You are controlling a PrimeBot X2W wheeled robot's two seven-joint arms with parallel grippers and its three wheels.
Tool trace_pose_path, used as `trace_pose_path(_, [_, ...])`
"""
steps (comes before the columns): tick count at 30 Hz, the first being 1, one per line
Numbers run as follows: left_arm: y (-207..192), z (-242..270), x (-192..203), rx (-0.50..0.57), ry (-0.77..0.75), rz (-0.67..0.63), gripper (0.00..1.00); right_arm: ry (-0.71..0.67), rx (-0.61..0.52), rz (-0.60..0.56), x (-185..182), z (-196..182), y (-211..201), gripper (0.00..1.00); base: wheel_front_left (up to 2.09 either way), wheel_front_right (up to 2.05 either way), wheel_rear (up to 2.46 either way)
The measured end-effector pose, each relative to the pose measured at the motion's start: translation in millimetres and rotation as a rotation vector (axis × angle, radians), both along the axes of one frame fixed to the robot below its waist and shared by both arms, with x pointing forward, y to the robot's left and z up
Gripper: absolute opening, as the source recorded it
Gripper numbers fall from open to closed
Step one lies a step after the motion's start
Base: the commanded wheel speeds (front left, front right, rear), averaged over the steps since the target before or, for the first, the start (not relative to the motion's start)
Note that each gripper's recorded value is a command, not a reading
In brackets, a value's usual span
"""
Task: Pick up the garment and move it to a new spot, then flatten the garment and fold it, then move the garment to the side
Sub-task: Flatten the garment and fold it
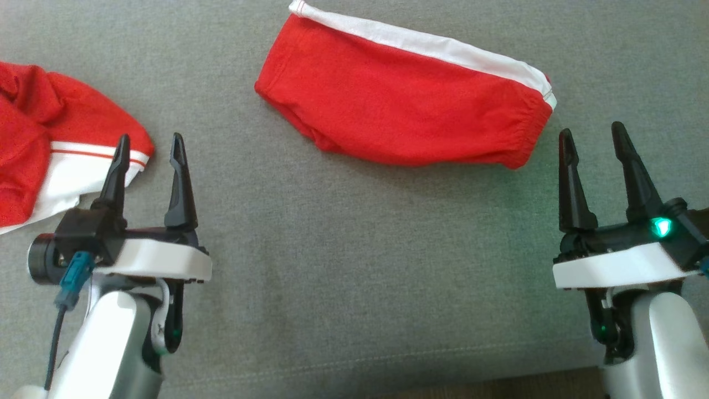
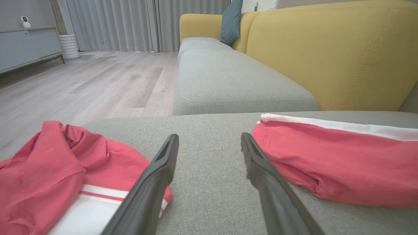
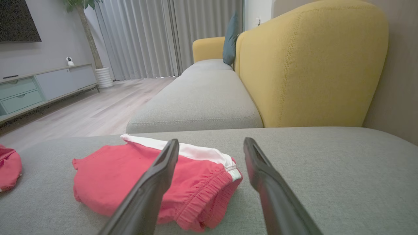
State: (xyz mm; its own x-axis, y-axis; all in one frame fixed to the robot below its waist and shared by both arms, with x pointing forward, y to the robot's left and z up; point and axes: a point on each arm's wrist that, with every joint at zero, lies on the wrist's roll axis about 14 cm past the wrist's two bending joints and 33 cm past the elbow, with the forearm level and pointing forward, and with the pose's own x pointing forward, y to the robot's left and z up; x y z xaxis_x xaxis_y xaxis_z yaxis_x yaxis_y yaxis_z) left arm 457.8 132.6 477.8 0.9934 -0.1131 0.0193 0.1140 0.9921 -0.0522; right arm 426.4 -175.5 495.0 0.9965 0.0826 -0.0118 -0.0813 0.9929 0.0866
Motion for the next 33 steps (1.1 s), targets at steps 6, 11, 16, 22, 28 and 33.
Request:
trace_pose_path(6, [-2, 0, 0, -0.004, 0.000, -0.006, 1.00, 0.008, 0.002, -0.001, 0, -2, 0, 1.00, 0.00, 0.00, 0.00])
trace_pose_path(11, [-8, -7, 1, -0.014, 0.017, -0.035, 1.00, 0.017, 0.002, -0.008, 3, -6, -2, 1.00, 0.00, 0.00, 0.00])
trace_pose_path(16, [-46, -11, 26, -0.019, 0.037, -0.190, 1.00, 0.044, 0.010, -0.010, 6, -16, -3, 1.00, 0.00, 0.00, 0.00])
trace_pose_path(22, [-102, -12, 69, 0.006, 0.088, -0.395, 1.00, 0.066, 0.028, -0.022, 9, -24, -7, 1.00, 0.00, 0.00, 0.00])
trace_pose_path(28, [-118, -48, 91, 0.050, 0.252, -0.449, 1.00, 0.084, 0.029, -0.058, 8, -31, -20, 1.00, 0.00, 0.00, 0.00])
trace_pose_path(33, [-121, -80, 103, 0.105, 0.402, -0.464, 1.00, 0.105, 0.047, -0.094, 2, -39, -31, 1.00, 0.00, 0.00, 0.00])
